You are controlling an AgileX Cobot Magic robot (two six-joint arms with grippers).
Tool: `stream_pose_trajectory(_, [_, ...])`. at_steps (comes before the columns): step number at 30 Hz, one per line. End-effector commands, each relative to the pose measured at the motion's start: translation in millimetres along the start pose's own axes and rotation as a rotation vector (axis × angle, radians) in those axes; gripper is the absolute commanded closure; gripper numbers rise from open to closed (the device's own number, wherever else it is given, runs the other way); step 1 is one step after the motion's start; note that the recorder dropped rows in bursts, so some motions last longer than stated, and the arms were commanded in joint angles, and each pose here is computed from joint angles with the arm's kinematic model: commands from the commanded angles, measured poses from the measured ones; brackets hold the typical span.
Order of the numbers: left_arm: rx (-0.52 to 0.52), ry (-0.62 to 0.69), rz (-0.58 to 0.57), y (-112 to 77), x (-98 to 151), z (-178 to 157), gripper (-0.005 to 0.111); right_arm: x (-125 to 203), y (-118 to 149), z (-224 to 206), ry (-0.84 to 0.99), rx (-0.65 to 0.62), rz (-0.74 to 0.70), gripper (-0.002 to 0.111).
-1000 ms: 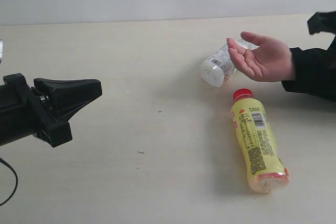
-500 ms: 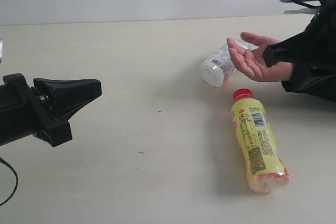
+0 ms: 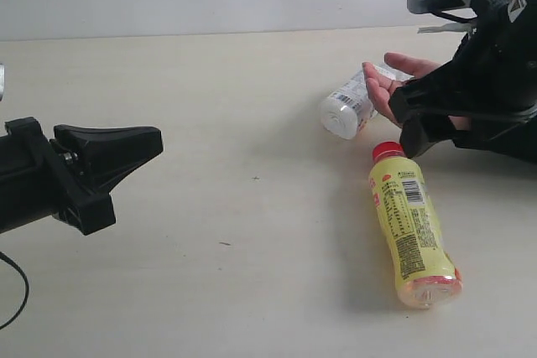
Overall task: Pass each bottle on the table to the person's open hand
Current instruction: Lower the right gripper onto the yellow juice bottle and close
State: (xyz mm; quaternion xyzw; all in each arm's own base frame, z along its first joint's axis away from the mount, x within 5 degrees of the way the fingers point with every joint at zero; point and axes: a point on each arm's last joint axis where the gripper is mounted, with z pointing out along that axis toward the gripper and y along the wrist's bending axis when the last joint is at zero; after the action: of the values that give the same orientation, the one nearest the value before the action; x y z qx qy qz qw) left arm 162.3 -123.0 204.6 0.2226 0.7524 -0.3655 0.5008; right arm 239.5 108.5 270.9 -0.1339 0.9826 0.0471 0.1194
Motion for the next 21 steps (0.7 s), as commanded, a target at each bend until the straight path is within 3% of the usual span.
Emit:
stream_pose_trajectory(1, [-0.003, -0.006, 0.000, 0.2, -0.1, -1.0, 0.107, -6.6, 0.8, 0.9, -0.048, -0.001, -0.015, 0.033])
stream_pose_trajectory(21, [-0.003, -0.006, 0.000, 0.2, -0.1, -1.0, 0.107, -17.1, 0.2, 102.1, 0.245, 0.045, 0.037, 0.033])
